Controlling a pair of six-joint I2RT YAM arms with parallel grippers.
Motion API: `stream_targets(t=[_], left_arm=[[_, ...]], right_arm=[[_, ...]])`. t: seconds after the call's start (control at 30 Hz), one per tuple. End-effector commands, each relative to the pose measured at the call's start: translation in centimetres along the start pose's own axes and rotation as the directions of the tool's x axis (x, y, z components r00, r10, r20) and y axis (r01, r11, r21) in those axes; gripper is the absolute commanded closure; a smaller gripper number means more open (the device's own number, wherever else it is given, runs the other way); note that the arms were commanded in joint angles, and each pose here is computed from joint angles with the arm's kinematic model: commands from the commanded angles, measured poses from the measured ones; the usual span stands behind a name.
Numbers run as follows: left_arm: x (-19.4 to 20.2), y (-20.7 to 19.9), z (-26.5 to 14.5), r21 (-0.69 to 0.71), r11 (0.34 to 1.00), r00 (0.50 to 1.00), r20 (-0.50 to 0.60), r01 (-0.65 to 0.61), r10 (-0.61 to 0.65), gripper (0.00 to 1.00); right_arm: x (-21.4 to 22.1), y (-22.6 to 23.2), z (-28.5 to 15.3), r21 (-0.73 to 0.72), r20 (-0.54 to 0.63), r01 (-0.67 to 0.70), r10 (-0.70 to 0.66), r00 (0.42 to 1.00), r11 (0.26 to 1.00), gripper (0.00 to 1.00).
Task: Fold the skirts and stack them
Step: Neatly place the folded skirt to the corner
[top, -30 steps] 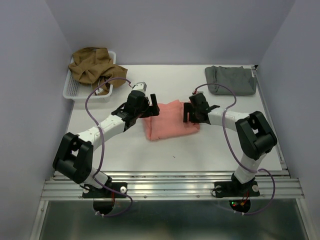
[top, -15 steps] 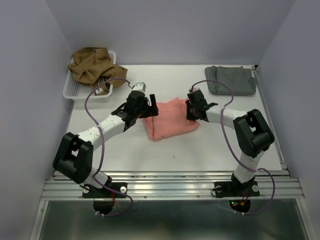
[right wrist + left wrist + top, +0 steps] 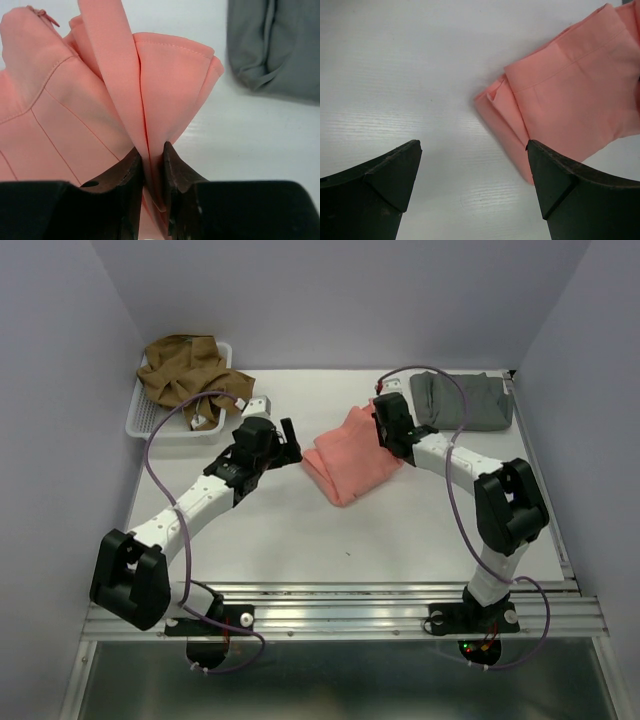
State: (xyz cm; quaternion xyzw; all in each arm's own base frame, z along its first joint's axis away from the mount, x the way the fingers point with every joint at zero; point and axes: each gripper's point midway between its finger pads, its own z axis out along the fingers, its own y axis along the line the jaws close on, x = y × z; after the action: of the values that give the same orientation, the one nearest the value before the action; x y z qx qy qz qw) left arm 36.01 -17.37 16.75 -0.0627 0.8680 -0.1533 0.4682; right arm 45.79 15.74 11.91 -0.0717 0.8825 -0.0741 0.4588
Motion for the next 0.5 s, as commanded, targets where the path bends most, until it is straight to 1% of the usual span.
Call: stream_targets(t=[0.0, 0.07, 0.1, 0.27, 0.37, 0.4, 0.47], left_arm=[[-2.3, 0.7, -0.9, -0.039, 0.999, 0.998, 0.058, 0.018, -0.015, 0.01], [-2.6, 1.0, -0.9, -0.053, 0.998, 0.998, 0.064, 0.02, -0.017, 0.01], [-2.8, 1.2, -1.0, -0.064, 0.998, 0.998, 0.068, 0.021, -0.017, 0.01], [-3.4, 1.9, -1.0, -0.086, 0.996, 0.997, 0.076, 0.025, -0.019, 0.01], [-3.7, 2.0, -0.8, -0.095, 0.995, 0.997, 0.077, 0.026, -0.019, 0.01], [-3.8, 2.0, -0.6, -0.098, 0.995, 0.997, 0.077, 0.028, -0.02, 0.01], [-4.1, 2.2, -0.3, -0.109, 0.994, 0.997, 0.075, 0.026, -0.018, 0.01]], right_arm=[[-7.0, -3.0, -0.1, 0.135, 0.16, -0.033, 0.011, 0.987, 0.99, 0.99], [-8.7, -3.8, 0.2, 0.164, 0.181, -0.033, 0.003, 0.983, 0.986, 0.99], [-8.7, -5.1, 0.9, 0.184, 0.168, -0.042, 0.011, 0.986, 0.982, 0.99], [-11.9, -7.9, 1.6, 0.201, 0.211, -0.103, 0.059, 0.976, 0.974, 0.99], [-12.7, -9.4, 2.6, 0.222, 0.214, -0.094, 0.046, 0.976, 0.971, 0.99], [-13.7, -9.5, 2.5, 0.222, 0.233, -0.101, 0.047, 0.971, 0.97, 1.0], [-13.8, -11.4, 3.5, 0.263, 0.227, -0.105, 0.045, 0.973, 0.959, 0.99]])
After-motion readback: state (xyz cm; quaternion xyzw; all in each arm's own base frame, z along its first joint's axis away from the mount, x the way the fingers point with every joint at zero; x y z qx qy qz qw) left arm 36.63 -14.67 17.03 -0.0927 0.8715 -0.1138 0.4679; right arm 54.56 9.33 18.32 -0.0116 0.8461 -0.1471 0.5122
